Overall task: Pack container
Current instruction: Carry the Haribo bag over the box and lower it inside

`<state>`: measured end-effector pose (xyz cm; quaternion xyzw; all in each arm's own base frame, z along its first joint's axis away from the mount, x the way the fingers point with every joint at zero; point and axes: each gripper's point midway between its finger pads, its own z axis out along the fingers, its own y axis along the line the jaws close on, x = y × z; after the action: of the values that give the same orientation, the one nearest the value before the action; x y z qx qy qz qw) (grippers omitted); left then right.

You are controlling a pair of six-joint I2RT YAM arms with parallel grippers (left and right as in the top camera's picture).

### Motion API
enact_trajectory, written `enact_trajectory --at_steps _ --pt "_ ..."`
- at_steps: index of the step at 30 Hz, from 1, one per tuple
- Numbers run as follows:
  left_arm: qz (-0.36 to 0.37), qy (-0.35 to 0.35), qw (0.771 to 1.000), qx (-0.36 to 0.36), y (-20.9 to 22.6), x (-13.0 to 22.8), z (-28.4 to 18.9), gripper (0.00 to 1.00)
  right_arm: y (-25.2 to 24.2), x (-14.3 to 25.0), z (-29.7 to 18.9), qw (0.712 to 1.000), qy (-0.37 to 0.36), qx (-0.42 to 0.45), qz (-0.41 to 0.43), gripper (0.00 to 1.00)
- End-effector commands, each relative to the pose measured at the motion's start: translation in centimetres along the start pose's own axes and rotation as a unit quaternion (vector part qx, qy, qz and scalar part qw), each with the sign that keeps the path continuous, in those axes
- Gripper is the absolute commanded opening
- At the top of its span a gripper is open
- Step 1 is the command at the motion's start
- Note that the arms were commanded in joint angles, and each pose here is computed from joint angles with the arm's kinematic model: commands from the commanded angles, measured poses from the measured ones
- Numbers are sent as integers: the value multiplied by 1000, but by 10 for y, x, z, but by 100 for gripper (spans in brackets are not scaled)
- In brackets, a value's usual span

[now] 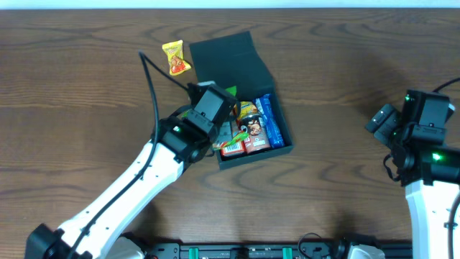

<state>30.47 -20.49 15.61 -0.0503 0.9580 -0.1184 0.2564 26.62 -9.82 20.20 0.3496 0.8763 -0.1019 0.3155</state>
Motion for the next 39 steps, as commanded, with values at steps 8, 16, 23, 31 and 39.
enact_trajectory --at_steps 8,16,23,31,39 --pt "-53 56 996 34 -28 13 56 9 -6 -2 1 1000 -4 11 13 99" --pt "-73 89 993 34 -32 28 85 37 -6 -2 1 1000 -4 11 13 99" --pt "-69 47 993 79 -59 -8 55 41 -6 -2 1 1000 -4 11 13 99" --pt "-22 33 999 27 -44 -22 25 45 -6 -2 1 1000 -4 11 13 99" --pt "5 34 999 8 -37 -21 25 16 -6 -2 1 1000 -4 11 13 99"
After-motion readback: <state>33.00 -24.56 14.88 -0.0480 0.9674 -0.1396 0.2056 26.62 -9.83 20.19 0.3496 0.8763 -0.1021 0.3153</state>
